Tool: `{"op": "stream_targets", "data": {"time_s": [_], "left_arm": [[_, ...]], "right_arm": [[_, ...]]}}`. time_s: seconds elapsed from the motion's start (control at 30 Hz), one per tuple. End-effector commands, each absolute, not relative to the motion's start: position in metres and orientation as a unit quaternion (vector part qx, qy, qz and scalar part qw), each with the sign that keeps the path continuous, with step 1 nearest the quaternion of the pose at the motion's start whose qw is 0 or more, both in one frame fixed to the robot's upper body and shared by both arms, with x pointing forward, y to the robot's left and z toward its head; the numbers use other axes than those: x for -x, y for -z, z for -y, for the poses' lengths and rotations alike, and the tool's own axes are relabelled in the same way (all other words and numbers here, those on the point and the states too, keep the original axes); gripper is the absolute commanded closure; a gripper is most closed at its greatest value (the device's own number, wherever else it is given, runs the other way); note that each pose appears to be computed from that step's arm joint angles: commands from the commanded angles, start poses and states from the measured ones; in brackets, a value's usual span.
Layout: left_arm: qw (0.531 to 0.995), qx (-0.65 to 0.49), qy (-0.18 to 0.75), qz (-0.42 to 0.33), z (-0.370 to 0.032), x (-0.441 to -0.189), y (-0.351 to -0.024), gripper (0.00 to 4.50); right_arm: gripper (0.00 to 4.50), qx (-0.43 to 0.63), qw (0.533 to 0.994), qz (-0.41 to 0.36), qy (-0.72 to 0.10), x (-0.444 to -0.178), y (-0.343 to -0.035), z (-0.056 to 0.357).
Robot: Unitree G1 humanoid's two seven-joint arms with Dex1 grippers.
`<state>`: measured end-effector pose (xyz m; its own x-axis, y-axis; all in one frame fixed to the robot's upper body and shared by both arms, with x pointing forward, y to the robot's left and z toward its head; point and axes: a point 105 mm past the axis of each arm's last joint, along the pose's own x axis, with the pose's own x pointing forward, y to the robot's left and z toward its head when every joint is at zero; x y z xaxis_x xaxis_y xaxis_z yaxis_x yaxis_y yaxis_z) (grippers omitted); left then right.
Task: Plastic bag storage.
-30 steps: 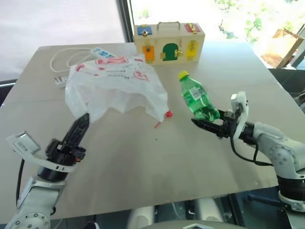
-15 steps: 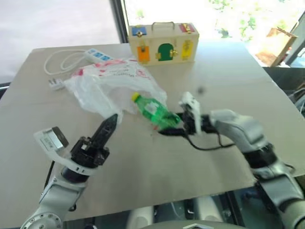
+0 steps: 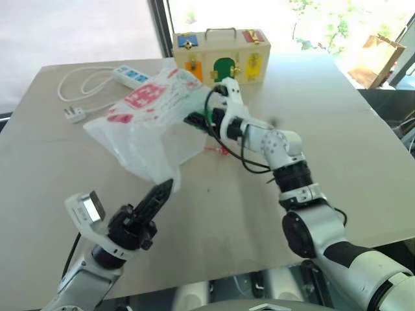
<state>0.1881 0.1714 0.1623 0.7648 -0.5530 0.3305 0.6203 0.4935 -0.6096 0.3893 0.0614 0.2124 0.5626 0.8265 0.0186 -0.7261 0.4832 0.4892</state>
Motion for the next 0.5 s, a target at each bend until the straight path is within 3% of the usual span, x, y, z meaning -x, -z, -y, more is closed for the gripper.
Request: {"op": "stream_targets", "data": {"time_s": [0.03, 0.5], "left_arm": [[0.873, 0.363, 0.321, 0.058, -0.182, -0.191, -0.16, 4.5], [0.892, 0.398, 0.187, 0.109, -0.236, -0.214, -0.151, 4.5]], "right_arm": [[0.02, -0.259, 0.847, -0.082, -0.456, -0.384, -0.228, -0.068], [0.02, 0.067, 0.832, -0.073, -0.546, -0.343, -0.158, 0.002]]}}
